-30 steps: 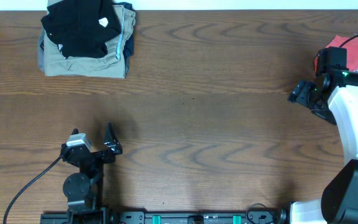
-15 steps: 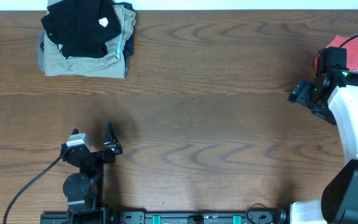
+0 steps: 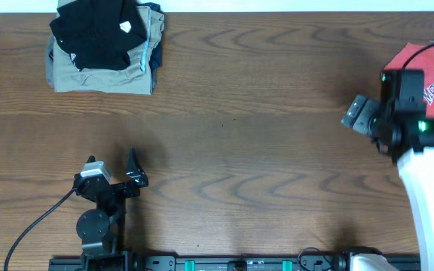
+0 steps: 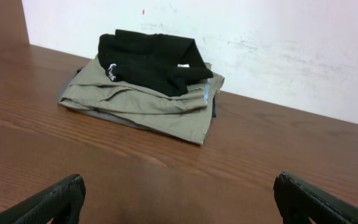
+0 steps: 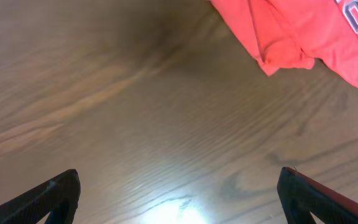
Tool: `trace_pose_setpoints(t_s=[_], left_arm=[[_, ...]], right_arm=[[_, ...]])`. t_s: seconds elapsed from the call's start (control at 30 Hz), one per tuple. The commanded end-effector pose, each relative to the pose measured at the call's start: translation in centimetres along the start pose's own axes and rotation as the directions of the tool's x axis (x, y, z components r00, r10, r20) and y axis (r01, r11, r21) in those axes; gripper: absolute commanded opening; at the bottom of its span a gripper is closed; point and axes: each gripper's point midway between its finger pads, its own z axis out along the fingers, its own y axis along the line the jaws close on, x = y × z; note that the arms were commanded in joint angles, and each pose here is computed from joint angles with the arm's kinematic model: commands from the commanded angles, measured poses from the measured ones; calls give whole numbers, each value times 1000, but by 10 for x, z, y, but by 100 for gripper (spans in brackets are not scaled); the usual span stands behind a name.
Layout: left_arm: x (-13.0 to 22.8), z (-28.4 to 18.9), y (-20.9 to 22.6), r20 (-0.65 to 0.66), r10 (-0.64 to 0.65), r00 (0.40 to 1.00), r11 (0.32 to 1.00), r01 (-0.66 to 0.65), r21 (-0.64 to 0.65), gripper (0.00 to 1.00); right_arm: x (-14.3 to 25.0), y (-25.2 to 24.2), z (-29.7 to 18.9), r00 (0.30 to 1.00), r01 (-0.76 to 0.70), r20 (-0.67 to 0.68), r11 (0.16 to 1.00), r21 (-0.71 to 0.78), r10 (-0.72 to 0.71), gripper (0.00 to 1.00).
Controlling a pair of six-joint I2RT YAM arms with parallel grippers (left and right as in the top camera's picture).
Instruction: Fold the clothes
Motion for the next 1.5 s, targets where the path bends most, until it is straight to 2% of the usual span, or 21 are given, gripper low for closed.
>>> trace_pose_setpoints(t_s=[0.0, 0.13, 0.33, 0.5, 0.77, 1.03, 1.3, 1.47], left_arm=[[14, 1, 3, -45, 8, 999, 1000, -8, -7, 98], [14, 1, 3, -45, 8, 999, 1000, -8, -7, 98], [14, 1, 3, -45, 8, 999, 1000, -8, -7, 97], [14, 1, 3, -45, 8, 999, 1000, -8, -7, 98], [14, 1, 3, -45, 8, 999, 1000, -8, -7, 98], [14, 1, 3, -45, 8, 999, 1000, -8, -7, 98], [14, 1, 3, -45, 8, 999, 1000, -8, -7, 98], [14, 1, 3, -45, 8, 999, 1000, -8, -7, 98]], right_arm=[[19, 5, -20, 998, 50, 47, 998, -44, -48, 99], [50, 3, -35, 992, 96, 87, 990, -100, -88, 99], [98, -29, -35, 982, 101, 171, 987, -121, -80, 99], [88, -26, -45, 920, 89, 391, 967, -240, 13, 99], [93, 19, -49, 781, 380, 622, 830, -408, -52, 99], [92, 29, -35, 695, 416, 718, 789, -452, 45, 99], [84, 27, -33, 612, 422, 782, 788, -447, 116, 99], [79, 17, -27, 612, 389, 782, 817, -425, 116, 99]])
